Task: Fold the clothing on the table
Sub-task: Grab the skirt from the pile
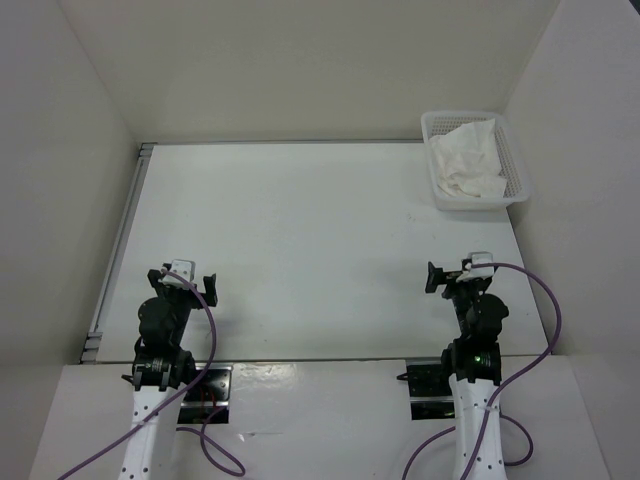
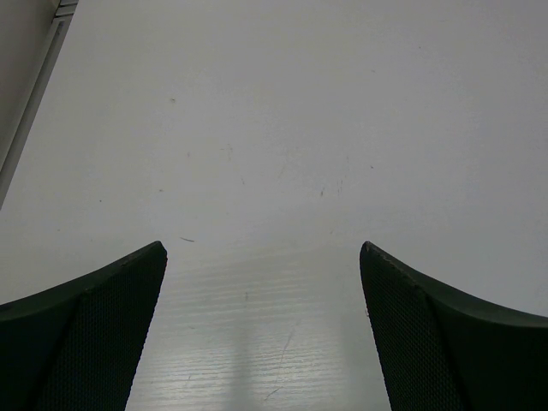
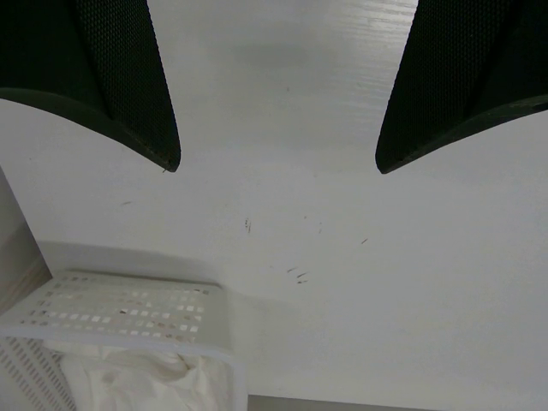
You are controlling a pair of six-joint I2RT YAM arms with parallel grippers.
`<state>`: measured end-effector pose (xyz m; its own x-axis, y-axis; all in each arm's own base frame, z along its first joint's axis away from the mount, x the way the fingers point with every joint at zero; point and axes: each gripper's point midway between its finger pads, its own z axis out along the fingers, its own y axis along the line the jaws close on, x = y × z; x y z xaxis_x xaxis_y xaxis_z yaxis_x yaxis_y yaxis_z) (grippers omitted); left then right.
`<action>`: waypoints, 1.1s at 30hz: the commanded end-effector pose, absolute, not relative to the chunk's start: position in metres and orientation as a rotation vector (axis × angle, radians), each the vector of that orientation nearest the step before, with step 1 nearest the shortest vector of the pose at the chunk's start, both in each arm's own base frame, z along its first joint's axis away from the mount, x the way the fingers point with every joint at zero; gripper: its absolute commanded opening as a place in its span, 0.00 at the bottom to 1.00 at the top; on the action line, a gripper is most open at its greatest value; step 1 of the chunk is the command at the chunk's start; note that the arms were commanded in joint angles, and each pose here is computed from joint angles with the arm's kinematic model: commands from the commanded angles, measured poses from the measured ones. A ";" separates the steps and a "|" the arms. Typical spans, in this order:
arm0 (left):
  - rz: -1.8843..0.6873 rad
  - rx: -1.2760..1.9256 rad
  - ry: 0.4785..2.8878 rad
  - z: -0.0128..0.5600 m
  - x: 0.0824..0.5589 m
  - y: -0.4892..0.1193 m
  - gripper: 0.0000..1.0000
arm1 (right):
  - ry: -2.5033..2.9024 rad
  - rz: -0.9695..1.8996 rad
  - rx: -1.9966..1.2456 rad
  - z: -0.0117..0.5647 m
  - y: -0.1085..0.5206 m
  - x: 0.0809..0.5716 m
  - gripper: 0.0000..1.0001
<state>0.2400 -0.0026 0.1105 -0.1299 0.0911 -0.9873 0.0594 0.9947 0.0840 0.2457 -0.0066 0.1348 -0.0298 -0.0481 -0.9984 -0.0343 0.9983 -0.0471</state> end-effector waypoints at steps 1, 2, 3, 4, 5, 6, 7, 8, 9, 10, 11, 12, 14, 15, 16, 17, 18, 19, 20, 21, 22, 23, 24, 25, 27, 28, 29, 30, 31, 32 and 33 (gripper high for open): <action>0.035 0.101 1.589 0.125 0.241 -0.002 0.99 | 1.484 -0.014 -0.148 0.164 0.003 0.243 0.99; 0.035 0.101 1.589 0.125 0.241 -0.002 0.99 | 1.410 0.016 -0.106 0.197 0.005 0.237 0.99; 0.035 0.101 1.589 0.125 0.241 -0.002 0.99 | 1.341 0.010 -0.057 0.224 0.000 0.233 0.99; 0.035 0.101 1.589 0.125 0.241 -0.002 0.99 | 1.289 -0.012 -0.005 0.246 -0.008 0.227 0.99; 0.035 0.101 1.589 0.125 0.241 -0.002 0.99 | 1.204 -0.035 0.024 0.282 -0.013 0.215 0.99; 0.035 0.101 1.589 0.125 0.241 -0.002 0.99 | 1.165 -0.045 0.065 0.298 -0.018 0.209 0.99; 0.035 0.101 1.589 0.125 0.241 -0.002 0.99 | 1.126 -0.085 0.164 0.312 -0.034 0.201 0.99; 0.035 0.101 1.589 0.125 0.241 -0.002 0.99 | 1.077 -0.108 0.197 0.334 -0.040 0.190 0.99; 0.035 0.101 1.589 0.125 0.241 -0.002 0.99 | 1.050 -0.105 0.246 0.345 -0.045 0.184 0.99; 0.035 0.101 1.589 0.125 0.241 -0.002 0.99 | 1.023 -0.129 0.318 0.361 -0.056 0.174 0.99; 0.035 0.101 1.589 0.125 0.241 -0.002 0.99 | 1.012 -0.120 0.355 0.369 -0.059 0.170 0.99; 0.035 0.101 1.589 0.125 0.241 -0.002 0.99 | 1.031 -0.089 0.398 0.369 -0.060 0.171 0.99; 0.035 0.101 1.589 0.125 0.241 -0.002 0.99 | 1.067 -0.058 0.422 0.384 -0.058 0.174 0.99; 0.035 0.101 1.589 0.125 0.241 -0.002 0.99 | 1.092 -0.036 0.444 0.386 -0.058 0.178 0.99; 0.035 0.101 1.589 0.125 0.241 -0.002 0.99 | 1.154 -0.037 0.460 0.387 -0.059 0.189 0.99; 0.035 0.101 1.589 0.125 0.241 -0.002 0.99 | 1.177 -0.030 0.471 0.390 -0.060 0.195 0.99; 0.035 0.101 1.589 0.125 0.241 -0.002 0.99 | 1.198 -0.023 0.482 0.392 -0.060 0.201 0.99; 0.035 0.101 1.589 0.125 0.241 -0.002 0.99 | 1.197 -0.023 0.482 0.407 -0.060 0.200 0.99; 0.035 0.101 1.589 0.125 0.241 -0.002 0.99 | 1.246 -0.030 0.491 0.405 -0.062 0.215 0.99; 0.035 0.101 1.589 0.125 0.241 -0.002 0.99 | 1.266 -0.031 0.470 0.408 -0.060 0.219 0.99; 0.024 0.111 1.589 0.125 0.241 -0.004 0.99 | 1.309 -0.063 0.432 0.411 -0.060 0.226 0.99; 0.018 0.156 1.585 0.125 0.241 -0.009 0.99 | 1.331 -0.058 0.426 0.411 -0.059 0.228 0.99; 0.006 0.214 1.540 0.140 0.240 -0.016 0.99 | 1.353 -0.053 0.405 0.411 -0.056 0.230 0.99; -0.004 0.242 1.510 0.151 0.239 -0.021 0.99 | 1.359 -0.060 0.377 0.416 -0.054 0.230 0.99; -0.017 0.074 1.429 0.182 0.238 -0.008 0.99 | 1.363 -0.047 0.359 0.411 -0.051 0.231 0.99; -0.030 -0.081 1.332 0.214 0.234 0.006 0.99 | 1.346 -0.037 0.363 0.411 -0.050 0.229 0.99; -0.014 -0.067 1.268 0.240 0.227 0.007 0.99 | 1.361 -0.009 0.215 0.409 -0.031 0.230 0.99; 0.007 -0.051 1.242 0.252 0.223 0.008 0.99 | 1.389 -0.023 0.176 0.403 -0.029 0.233 0.99; 0.020 -0.041 1.210 0.270 0.216 0.008 0.99 | 1.455 -0.041 0.167 0.388 -0.031 0.239 0.99; 0.039 -0.028 1.206 0.277 0.215 0.009 0.99 | 1.515 -0.050 0.186 0.379 -0.036 0.252 0.99; 0.086 -0.025 1.202 0.284 0.213 0.014 0.99 | 1.568 -0.061 0.181 0.370 -0.038 0.260 0.99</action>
